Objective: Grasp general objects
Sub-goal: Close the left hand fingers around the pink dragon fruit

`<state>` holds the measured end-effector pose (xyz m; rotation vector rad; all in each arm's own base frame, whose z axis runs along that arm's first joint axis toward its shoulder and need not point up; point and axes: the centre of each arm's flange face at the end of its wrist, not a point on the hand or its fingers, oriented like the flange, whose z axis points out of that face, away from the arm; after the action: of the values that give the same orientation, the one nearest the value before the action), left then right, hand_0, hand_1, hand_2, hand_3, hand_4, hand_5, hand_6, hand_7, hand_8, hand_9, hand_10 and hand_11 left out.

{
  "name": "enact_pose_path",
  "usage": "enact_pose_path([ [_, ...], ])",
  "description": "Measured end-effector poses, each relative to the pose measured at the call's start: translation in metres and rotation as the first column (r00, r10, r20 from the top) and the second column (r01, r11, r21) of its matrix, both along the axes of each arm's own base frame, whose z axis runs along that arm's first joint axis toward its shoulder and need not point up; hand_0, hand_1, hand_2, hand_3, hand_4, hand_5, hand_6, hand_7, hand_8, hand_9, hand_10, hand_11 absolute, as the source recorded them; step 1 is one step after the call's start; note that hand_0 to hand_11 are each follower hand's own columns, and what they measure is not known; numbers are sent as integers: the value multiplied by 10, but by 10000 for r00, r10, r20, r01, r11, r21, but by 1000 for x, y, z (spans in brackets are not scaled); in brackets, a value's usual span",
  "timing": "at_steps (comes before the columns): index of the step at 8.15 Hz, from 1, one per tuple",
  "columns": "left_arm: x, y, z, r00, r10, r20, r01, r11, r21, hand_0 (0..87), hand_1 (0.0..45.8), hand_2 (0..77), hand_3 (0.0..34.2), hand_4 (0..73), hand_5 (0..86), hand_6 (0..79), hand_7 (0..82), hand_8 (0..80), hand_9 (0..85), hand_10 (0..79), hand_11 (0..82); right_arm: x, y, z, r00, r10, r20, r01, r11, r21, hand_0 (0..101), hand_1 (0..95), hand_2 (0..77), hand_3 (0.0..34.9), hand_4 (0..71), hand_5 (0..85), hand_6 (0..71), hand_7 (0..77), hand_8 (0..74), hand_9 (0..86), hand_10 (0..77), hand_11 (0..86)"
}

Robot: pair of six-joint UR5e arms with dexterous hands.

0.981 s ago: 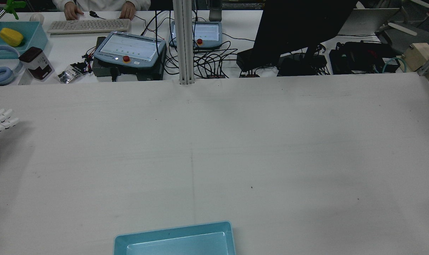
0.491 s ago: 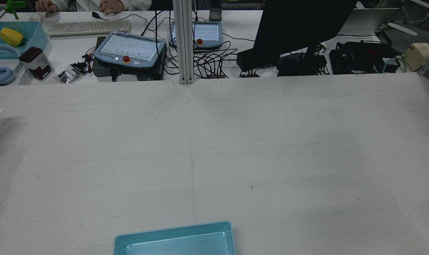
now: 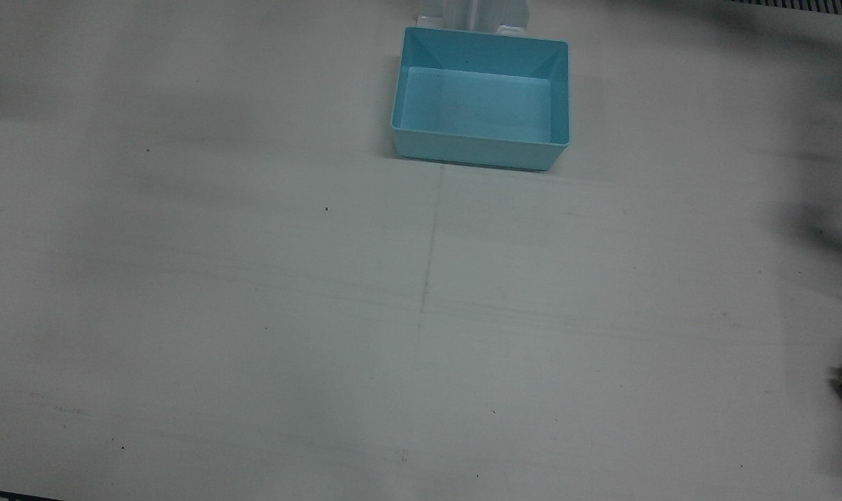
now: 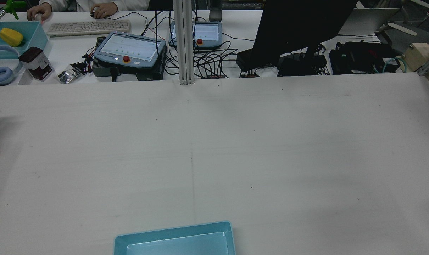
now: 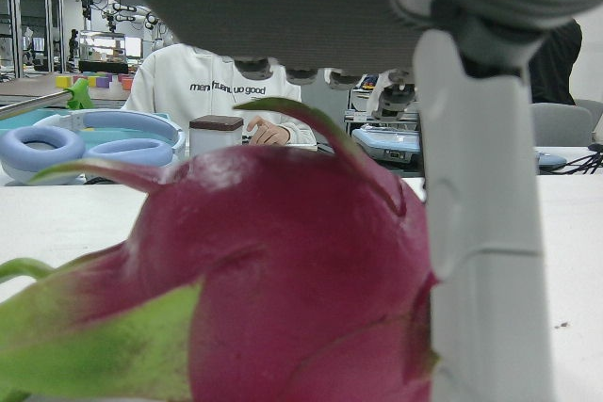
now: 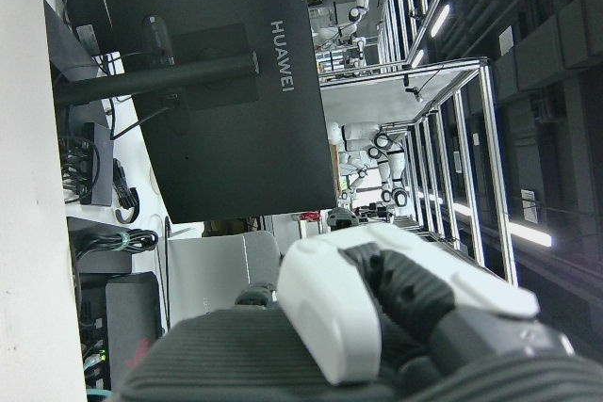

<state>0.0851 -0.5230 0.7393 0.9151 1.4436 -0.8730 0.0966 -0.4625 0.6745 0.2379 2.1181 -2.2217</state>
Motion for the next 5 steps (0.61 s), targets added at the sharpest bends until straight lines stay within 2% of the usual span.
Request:
enact_pose_path([
  [5, 7, -15, 17, 9997, -159, 189, 158, 9999, 37, 615, 0, 5, 0, 5, 22, 0, 5, 11, 5, 11, 5, 0, 0, 0, 10000, 3, 0, -3, 10000, 0, 0, 949, 774, 0, 0, 0, 0, 0, 0, 5, 0, 5],
])
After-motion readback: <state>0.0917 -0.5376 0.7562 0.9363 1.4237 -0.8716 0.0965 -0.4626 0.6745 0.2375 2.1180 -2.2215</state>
